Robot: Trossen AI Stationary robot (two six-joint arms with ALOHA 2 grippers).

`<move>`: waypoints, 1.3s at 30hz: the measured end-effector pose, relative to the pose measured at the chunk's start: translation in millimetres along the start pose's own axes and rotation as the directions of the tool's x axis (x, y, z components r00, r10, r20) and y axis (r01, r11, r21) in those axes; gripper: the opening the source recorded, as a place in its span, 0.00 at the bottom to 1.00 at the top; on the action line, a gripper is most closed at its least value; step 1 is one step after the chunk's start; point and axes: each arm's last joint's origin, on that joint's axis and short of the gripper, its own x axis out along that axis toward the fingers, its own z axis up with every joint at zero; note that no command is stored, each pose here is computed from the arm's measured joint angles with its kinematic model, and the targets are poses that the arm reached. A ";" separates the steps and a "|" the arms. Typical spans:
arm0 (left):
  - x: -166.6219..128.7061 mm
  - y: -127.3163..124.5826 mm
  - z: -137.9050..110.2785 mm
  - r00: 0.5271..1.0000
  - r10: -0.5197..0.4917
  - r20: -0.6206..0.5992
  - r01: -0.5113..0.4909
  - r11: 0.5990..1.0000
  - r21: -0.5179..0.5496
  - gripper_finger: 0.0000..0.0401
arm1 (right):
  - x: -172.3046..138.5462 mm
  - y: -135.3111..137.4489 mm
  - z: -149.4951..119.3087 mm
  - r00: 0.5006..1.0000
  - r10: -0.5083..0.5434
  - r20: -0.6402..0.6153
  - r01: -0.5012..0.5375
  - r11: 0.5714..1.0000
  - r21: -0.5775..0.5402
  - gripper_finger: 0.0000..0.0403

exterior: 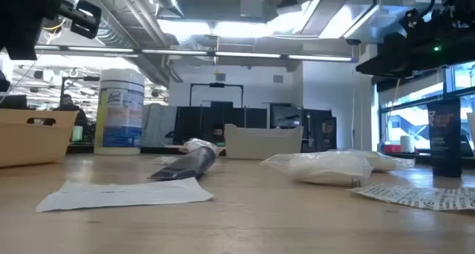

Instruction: Pick & Place Travel size toiletries

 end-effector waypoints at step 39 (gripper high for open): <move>0.0 0.0 0.0 1.000 0.000 0.000 0.000 1.000 0.000 0.03 | 0.6 -1.6 0.5 1.000 -0.028 0.003 0.028 0.999 -0.027 0.37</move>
